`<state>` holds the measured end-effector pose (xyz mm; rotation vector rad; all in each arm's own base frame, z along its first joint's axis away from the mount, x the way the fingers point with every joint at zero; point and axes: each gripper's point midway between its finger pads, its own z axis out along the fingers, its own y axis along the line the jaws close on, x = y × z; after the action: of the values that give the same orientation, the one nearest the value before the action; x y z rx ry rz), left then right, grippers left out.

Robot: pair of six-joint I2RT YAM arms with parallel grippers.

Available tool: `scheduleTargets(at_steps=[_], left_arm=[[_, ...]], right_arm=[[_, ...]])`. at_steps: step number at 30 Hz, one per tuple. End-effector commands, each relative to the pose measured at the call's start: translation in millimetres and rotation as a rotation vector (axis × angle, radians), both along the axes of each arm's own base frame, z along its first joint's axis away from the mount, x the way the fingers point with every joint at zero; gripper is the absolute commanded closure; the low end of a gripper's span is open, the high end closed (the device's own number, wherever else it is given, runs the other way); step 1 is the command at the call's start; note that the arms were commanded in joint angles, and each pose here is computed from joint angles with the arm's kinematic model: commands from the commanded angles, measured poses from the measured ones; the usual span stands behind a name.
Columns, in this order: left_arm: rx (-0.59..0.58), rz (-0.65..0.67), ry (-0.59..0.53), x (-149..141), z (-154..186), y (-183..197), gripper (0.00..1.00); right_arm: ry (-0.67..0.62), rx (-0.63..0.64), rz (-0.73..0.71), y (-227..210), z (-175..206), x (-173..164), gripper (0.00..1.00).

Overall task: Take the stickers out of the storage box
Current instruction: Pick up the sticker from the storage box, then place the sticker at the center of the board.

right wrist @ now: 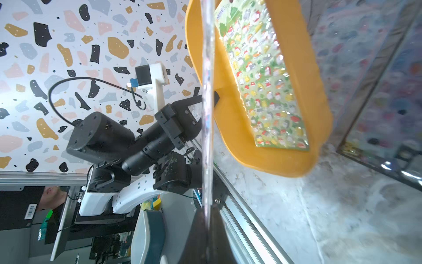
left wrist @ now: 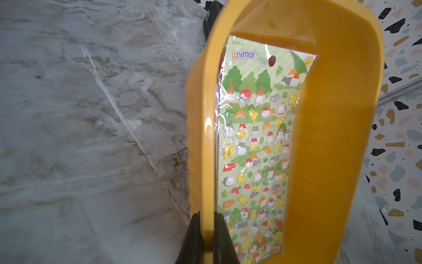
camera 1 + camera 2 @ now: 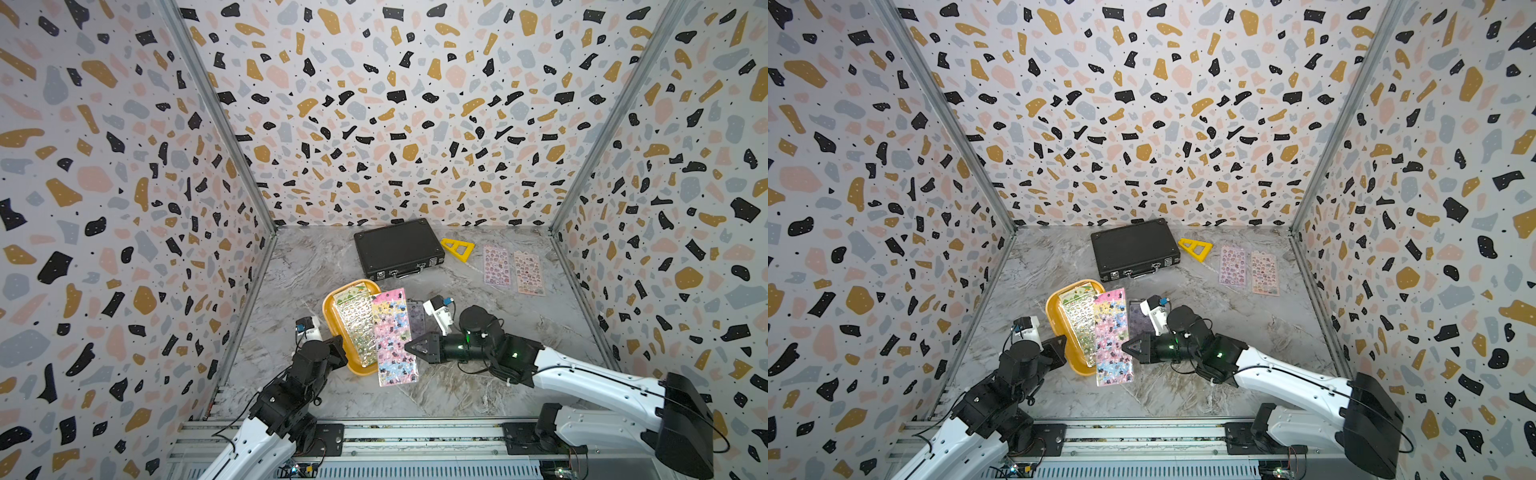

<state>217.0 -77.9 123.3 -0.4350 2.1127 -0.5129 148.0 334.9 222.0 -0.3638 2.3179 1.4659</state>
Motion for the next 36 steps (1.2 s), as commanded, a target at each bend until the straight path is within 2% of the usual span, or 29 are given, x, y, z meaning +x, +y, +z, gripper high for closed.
scheduleTargets(at_steps=[1,3,7,12,19,25,29,31,36], left_arm=[[-0.011,0.091,-0.080,3,29,16,1.00],[-0.002,0.133,-0.083,0,29,25,1.00],[-0.030,0.169,-0.080,-5,27,31,1.00],[-0.034,0.158,-0.091,-6,35,31,1.00],[-0.065,0.130,-0.145,-9,44,29,1.00],[-0.077,0.108,-0.142,-5,41,22,1.00],[-0.086,0.089,-0.130,-3,36,16,1.00],[-0.090,0.082,-0.132,-2,36,14,1.00],[-0.087,0.083,-0.132,-2,35,15,1.00]], right_arm=[[-0.028,-0.209,-0.107,-56,-16,16,1.00],[0.031,-0.205,-0.153,-81,-22,32,1.00],[0.150,-0.278,-0.199,-121,-54,63,1.00],[0.316,-0.301,-0.203,-135,-100,93,1.00],[0.455,-0.289,-0.202,-138,-153,117,1.00],[0.484,-0.378,-0.217,-148,-185,119,1.00],[0.502,-0.387,-0.245,-150,-201,122,0.92],[0.507,-0.408,-0.249,-152,-208,123,0.84],[0.499,-0.435,-0.260,-156,-214,124,0.77]])
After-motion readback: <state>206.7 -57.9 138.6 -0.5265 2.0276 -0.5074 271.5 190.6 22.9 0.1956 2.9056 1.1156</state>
